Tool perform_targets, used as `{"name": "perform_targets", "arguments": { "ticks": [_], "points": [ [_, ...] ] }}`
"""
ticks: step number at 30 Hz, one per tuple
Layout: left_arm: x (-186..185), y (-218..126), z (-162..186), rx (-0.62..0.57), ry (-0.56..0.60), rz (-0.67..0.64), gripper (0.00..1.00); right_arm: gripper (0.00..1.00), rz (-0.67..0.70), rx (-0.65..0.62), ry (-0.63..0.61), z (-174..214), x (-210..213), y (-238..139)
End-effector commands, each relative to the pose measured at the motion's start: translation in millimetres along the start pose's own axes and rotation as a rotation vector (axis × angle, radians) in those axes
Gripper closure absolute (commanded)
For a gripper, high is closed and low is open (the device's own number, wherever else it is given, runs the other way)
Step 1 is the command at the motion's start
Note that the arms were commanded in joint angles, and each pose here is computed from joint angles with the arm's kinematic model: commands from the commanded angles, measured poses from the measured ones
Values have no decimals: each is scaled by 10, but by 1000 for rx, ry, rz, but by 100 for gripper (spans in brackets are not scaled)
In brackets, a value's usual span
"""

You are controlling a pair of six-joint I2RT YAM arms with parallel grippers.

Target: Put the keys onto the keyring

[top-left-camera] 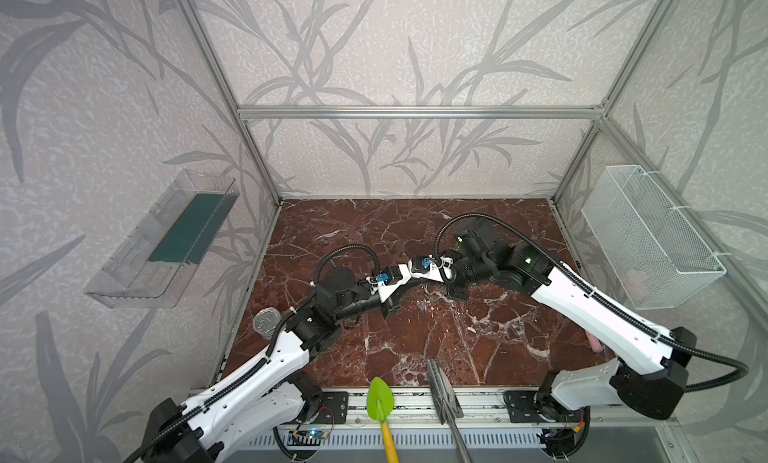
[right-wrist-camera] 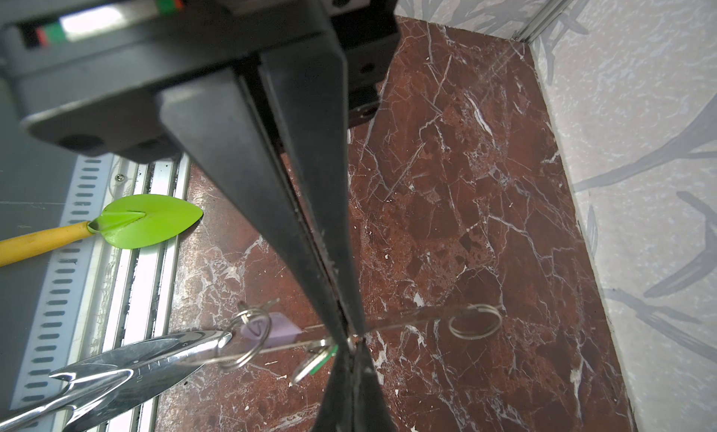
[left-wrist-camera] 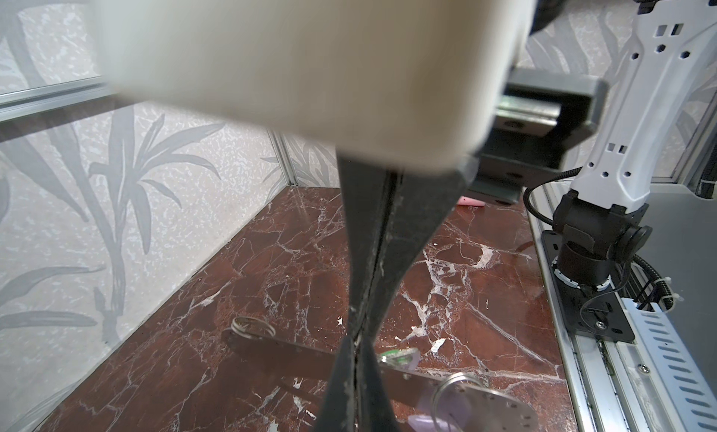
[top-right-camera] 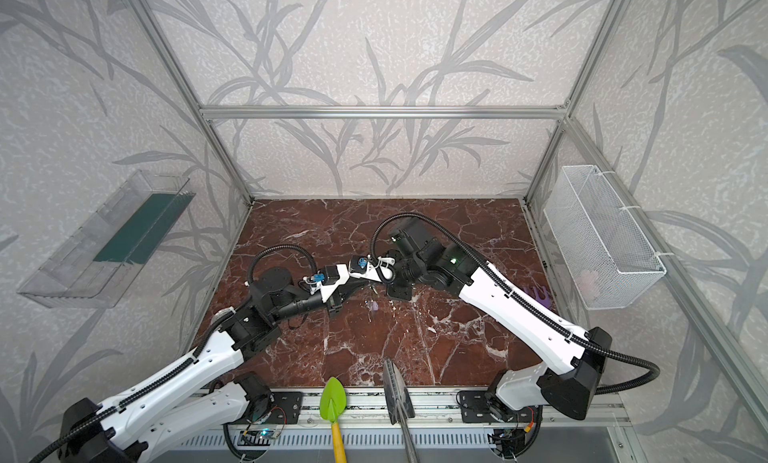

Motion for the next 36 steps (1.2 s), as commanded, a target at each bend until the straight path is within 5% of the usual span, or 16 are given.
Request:
{"name": "perform_targets", "arguments": {
  "ticks": [1,11,19,36],
  "points": [
    [16,16,-56,7,13,-1,100,100,37,-113,-22,-194,9,-158],
    [24,5,-109,-57,25,-16,100,100,76,-130,18,-153,6,-150],
    [29,-4,-110,-101,15,-29,100,80,142,-122,47,-86,-24,-157],
    [13,-98,-153,-191,4,-50,100,68,194,-222,166,80,148,-203]
  ]
}}
Point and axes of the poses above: each gripper's point midway between its finger pads, its own y axis out along the fingers, its own x axis along the line the jaws close on, z = x × y, the point moved 5 cm from there along -y, back along the fingers, and after that the axes turned 6 degrees about -y, right-handed, at the moved point
